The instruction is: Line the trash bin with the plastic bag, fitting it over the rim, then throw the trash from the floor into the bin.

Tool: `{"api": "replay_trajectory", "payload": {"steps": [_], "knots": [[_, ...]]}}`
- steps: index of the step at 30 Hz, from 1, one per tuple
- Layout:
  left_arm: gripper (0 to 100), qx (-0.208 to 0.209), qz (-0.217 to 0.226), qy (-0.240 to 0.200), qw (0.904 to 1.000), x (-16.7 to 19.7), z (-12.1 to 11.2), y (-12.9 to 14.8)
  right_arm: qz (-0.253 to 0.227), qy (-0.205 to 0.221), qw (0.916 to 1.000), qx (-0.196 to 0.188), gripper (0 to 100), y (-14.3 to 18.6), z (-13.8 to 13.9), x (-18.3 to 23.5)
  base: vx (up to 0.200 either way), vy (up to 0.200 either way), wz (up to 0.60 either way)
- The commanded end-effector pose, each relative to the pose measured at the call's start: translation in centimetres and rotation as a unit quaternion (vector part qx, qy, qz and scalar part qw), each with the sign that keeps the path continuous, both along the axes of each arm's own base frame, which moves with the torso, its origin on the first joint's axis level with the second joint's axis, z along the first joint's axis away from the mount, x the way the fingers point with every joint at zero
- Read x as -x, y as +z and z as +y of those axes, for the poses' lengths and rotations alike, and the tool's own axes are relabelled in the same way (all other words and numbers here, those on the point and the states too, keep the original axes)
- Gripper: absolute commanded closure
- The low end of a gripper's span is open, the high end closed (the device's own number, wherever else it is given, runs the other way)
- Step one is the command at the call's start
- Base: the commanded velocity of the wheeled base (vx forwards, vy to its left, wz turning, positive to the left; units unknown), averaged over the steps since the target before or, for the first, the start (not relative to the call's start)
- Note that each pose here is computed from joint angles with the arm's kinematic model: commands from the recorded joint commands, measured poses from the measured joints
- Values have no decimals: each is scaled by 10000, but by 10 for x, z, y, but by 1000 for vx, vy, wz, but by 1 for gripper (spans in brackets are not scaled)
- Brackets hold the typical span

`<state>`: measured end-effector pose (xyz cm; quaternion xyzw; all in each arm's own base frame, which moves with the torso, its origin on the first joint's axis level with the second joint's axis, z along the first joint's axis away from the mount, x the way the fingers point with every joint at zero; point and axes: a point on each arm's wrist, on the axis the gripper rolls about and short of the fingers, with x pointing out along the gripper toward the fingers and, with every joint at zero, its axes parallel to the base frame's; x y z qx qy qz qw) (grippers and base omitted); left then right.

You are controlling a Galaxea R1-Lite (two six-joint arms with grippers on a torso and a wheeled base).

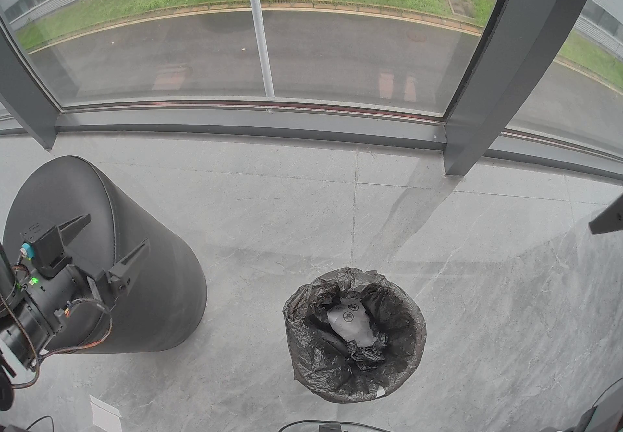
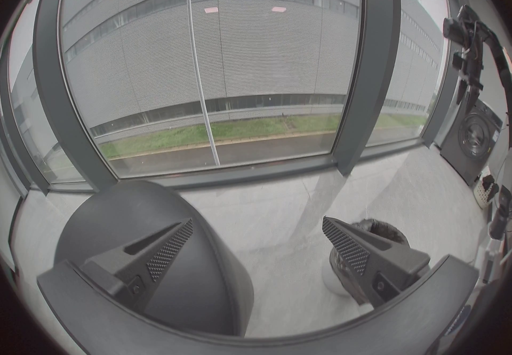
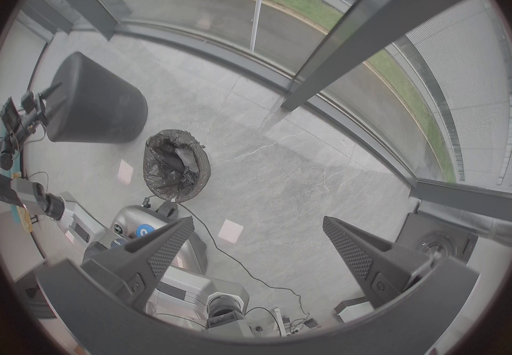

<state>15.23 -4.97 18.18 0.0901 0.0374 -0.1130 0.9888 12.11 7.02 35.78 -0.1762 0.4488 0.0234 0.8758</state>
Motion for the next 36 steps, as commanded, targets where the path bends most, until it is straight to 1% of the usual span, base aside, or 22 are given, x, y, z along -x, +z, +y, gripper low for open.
{"api": "replay_trajectory", "payload": {"steps": [1,4,5,8,9,10,12,15,16,17,18,20,22,23,24,26,27,28,30,33,34,36], "knots": [[0,-245,496,343,9979,148,51,44,-1074,-390,9904,-780,0,-26,-101,157,0,0,0],[0,-28,619,563,9965,178,59,36,-1401,-854,9828,-842,0,-47,-112,191,0,0,0],[0,45,628,779,9950,192,60,28,-1679,-1093,9753,-935,0,-60,-114,209,0,0,0],[0,84,692,1465,9868,217,56,7,-2596,-1432,9474,-1207,0,-91,-114,245,0,0,0],[0,95,658,1764,9821,225,52,-2,-2982,-1488,9344,-1262,0,-103,-110,257,0,0,0],[0,113,574,1950,9791,232,48,-7,-3276,-1491,9240,-1293,0,-113,-107,264,0,0,0],[0,126,428,2170,9752,238,42,-15,-3595,-1479,9129,-1246,0,-132,-102,273,0,0,0],[0,206,520,2168,9746,237,42,-18,-3571,-1474,9159,-1089,0,-159,-95,275,0,0,0],[0,206,520,2168,9746,237,42,-18,-3571,-1474,9159,-1089,0,-159,-95,275,0,0,0],[0,408,636,2193,9727,233,42,-24,-3454,-1313,9220,-1157,0,-174,-92,276,0,0,0],[0,511,719,2221,9710,230,43,-28,-3349,-1243,9253,-1277,0,-177,-90,273,0,0,0],[0,627,825,2246,9689,222,44,-38,-3226,-1140,9257,-1611,0,-180,-88,268,0,0,0],[0,895,572,2279,9679,210,45,-44,-3176,-1066,9234,-1875,0,-182,-87,261,0,0,0],[0,946,519,2280,9677,208,45,-45,-3177,-1047,9230,-1902,0,-182,-87,259,0,0,0],[0,1098,196,2298,9668,194,47,-54,-3219,-950,9212,-1969,0,-186,-88,245,0,0,0],[0,1065,-15,2324,9668,185,48,-64,-3217,-849,9211,-2023,0,-189,-90,237,0,0,0],[0,932,-216,2347,9674,177,50,-74,-3198,-821,9222,-2014,0,-193,-90,230,0,0,0],[0,841,-283,2328,9685,173,50,-82,-3157,-815,9243,-1986,0,-197,-89,225,0,0,0],[0,670,-371,2298,9702,167,51,-96,-3255,-801,9207,-1999,0,-200,-87,215,0,0,0],[0,600,-398,2248,9717,167,51,-95,-3509,-754,9105,-2052,0,-206,-85,198,0,0,0],[0,616,-389,2219,9723,167,51,-96,-3660,-716,9046,-2067,0,-211,-84,188,0,0,0],[0,623,-381,2093,9751,167,50,-96,-3872,-594,8987,-1974,0,-225,-81,170,0,0,0]]}}
